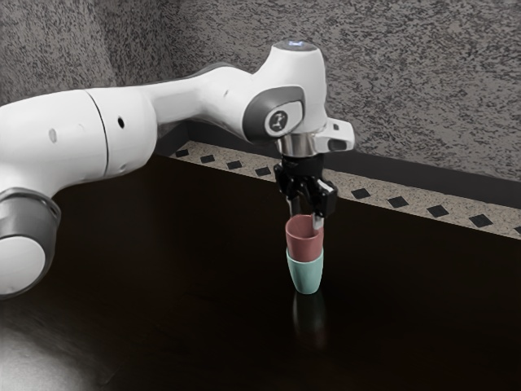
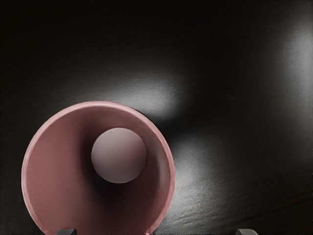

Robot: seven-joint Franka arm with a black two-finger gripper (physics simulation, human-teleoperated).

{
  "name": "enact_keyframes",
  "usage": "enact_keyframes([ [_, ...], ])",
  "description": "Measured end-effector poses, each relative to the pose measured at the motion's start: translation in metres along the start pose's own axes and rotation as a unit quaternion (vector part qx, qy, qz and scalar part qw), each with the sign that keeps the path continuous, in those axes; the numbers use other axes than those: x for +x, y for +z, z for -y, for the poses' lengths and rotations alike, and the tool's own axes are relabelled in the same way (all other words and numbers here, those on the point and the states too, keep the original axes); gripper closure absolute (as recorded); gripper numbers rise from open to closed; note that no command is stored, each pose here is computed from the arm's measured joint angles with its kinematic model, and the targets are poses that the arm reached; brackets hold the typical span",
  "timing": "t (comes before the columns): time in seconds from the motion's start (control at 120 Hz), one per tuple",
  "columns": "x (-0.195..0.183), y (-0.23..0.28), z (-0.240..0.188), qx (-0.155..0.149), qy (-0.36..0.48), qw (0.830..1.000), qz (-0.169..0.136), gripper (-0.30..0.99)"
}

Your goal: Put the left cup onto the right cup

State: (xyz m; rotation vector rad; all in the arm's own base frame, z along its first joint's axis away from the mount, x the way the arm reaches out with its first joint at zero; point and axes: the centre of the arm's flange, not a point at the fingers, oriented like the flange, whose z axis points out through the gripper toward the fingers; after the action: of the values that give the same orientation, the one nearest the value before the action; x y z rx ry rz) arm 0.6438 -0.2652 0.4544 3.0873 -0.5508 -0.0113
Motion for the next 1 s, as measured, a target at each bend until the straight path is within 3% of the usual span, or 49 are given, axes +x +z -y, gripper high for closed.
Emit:
enact_keyframes([
  [0.433,-0.019,-0.044,0.024,-0.001,-0.016,1.000,-0.008,0.08],
  [1.0,-0.058,-0.094,0.102,-0.001,-0.075,0.997,-0.006,0.02],
])
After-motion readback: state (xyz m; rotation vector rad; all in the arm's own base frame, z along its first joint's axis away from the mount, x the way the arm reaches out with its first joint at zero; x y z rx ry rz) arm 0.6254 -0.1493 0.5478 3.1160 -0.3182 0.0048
